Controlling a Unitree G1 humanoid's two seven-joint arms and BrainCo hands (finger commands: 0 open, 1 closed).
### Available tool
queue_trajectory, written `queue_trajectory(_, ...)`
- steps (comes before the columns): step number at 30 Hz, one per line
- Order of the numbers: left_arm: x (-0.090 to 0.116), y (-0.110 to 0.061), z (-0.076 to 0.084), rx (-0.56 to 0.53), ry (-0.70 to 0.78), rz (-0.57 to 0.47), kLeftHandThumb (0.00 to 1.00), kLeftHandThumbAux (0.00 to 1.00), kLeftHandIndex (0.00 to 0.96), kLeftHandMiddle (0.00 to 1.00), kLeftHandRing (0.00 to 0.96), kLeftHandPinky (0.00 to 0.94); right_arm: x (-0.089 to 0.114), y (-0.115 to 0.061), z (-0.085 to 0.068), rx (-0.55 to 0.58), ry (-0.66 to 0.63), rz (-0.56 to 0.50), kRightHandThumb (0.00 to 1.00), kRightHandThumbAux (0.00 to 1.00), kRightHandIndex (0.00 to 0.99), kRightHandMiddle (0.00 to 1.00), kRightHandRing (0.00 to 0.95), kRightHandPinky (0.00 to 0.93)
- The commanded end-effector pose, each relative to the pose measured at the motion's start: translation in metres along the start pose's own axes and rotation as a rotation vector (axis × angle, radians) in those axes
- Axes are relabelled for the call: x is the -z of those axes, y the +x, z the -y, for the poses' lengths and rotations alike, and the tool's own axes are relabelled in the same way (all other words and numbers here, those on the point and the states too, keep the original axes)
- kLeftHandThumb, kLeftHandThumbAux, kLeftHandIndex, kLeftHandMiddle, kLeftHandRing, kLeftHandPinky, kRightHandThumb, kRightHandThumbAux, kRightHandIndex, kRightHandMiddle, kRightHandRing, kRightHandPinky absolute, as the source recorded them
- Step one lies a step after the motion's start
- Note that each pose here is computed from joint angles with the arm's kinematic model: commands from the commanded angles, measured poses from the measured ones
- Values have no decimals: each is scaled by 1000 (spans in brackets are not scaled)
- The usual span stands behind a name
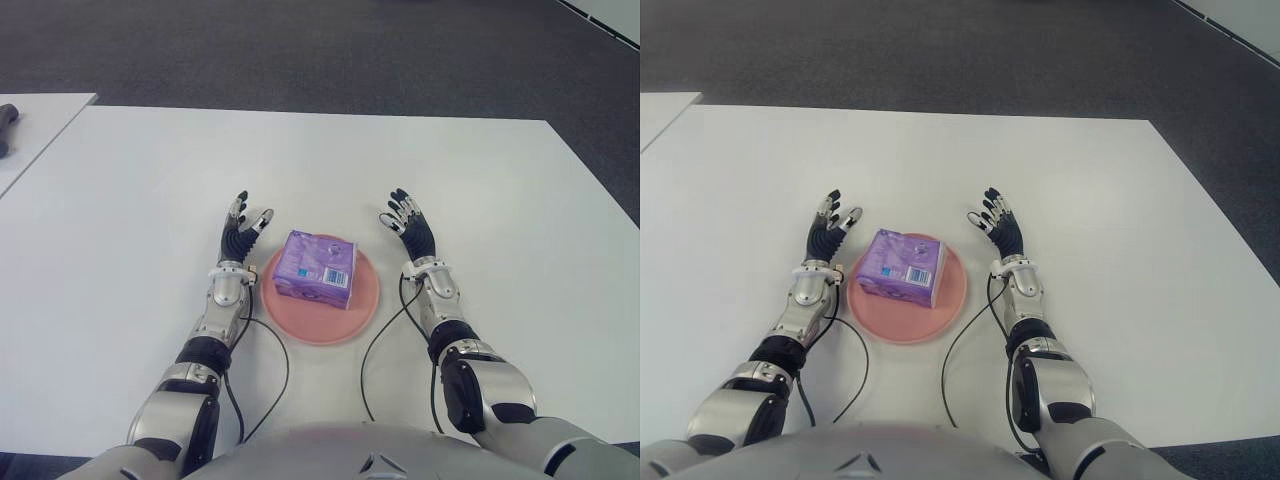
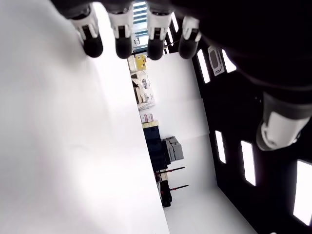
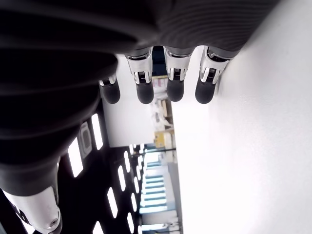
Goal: Put the tissue paper into the plate.
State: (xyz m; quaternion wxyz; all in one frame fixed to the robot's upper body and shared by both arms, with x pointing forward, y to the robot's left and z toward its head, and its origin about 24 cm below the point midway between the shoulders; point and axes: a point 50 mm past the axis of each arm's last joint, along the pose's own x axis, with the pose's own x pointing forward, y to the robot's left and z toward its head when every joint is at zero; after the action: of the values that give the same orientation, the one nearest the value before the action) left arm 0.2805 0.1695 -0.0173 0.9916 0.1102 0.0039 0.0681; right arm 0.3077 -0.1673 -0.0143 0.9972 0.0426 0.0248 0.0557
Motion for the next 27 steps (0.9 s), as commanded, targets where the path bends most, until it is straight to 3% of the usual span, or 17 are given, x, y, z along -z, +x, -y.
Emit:
queue_trajectory(1, 16, -14, 0, 17, 34, -50, 0, 464, 0, 0, 0, 0, 37, -23, -1, 23, 37, -175, 98, 707, 0, 0, 0, 0)
queue_trajectory(11, 21, -22, -5, -3, 13, -88, 0, 440, 0, 0, 0, 0, 36, -23, -1, 23, 37, -176, 98, 707, 0, 0, 0, 0)
queue_trajectory(27, 21, -20, -7, -35, -23, -126, 0, 401, 0, 0, 0, 0, 35, -21, 0, 24, 37, -178, 98, 707, 0, 0, 0, 0)
